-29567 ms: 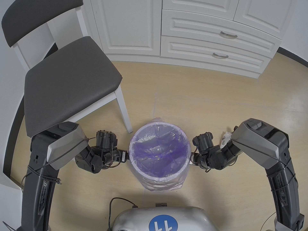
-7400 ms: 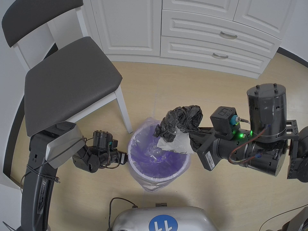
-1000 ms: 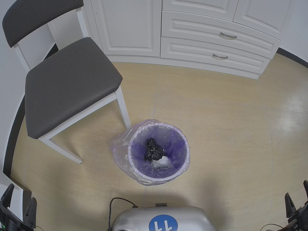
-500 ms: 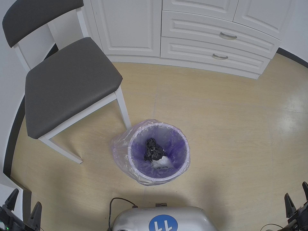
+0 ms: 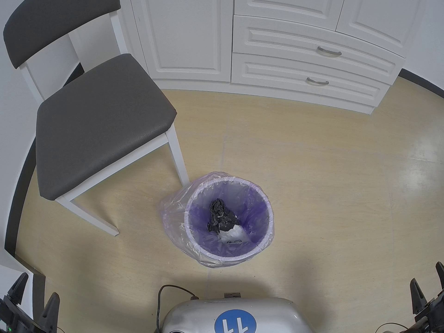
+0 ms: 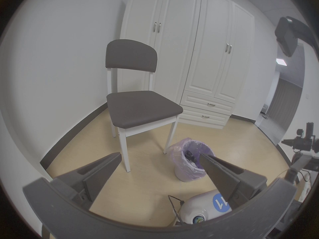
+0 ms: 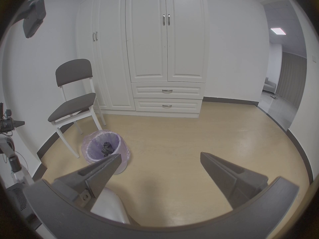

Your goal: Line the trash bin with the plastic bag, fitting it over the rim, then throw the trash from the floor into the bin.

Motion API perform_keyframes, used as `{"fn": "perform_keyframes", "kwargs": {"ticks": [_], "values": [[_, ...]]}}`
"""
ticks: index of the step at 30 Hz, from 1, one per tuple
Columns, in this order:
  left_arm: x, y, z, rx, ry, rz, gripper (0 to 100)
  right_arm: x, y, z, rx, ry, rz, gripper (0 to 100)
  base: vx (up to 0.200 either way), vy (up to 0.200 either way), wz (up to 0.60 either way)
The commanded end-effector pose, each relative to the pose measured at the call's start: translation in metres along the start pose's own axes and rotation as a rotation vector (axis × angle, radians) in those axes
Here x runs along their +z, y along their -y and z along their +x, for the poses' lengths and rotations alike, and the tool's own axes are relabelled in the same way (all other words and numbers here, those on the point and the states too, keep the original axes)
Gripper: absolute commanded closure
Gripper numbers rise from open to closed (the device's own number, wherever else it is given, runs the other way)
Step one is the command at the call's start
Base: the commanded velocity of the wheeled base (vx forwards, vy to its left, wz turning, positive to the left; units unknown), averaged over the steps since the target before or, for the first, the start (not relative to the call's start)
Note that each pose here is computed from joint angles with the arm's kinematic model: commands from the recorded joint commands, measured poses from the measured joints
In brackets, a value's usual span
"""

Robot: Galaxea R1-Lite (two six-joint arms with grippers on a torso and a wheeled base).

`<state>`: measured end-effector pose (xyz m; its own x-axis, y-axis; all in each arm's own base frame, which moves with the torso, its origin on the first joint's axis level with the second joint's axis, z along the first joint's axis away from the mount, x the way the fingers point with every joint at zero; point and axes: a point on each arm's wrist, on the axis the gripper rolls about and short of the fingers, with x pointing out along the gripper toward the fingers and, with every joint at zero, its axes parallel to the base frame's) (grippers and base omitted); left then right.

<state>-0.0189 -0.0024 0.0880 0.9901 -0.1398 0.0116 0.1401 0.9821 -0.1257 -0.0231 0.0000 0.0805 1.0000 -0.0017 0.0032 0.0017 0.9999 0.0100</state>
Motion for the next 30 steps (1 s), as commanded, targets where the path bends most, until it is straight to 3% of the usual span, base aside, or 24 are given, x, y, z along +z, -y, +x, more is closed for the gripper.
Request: {"fn": "perform_keyframes", "kwargs": {"ticks": [1,5,14,19,30], "values": [[-0.0045,-0.0005,-0.0028,0.026,0.038,-0.016,0,-0.0047,0.0000,0.0002,0.000,-0.003,0.001,0,0.000,0.000,0.00],[-0.0051,-0.0012,-0.0044,0.076,0.062,-0.007,0,-0.0047,0.0000,0.0002,0.000,-0.003,0.001,0,0.000,0.000,0.00],[-0.0053,-0.0016,-0.0046,0.093,0.063,0.009,0,-0.0046,0.0000,0.0002,0.000,-0.002,0.001,0,0.000,0.000,0.00],[-0.0051,-0.0032,-0.0048,0.162,0.071,0.023,0,-0.0046,0.0000,0.0002,0.000,-0.002,0.001,0,0.000,0.000,0.00],[-0.0054,-0.0022,-0.0070,0.134,0.006,0.013,0,-0.0046,0.0000,0.0002,-0.001,-0.002,0.001,0,0.000,0.000,0.00]]}}
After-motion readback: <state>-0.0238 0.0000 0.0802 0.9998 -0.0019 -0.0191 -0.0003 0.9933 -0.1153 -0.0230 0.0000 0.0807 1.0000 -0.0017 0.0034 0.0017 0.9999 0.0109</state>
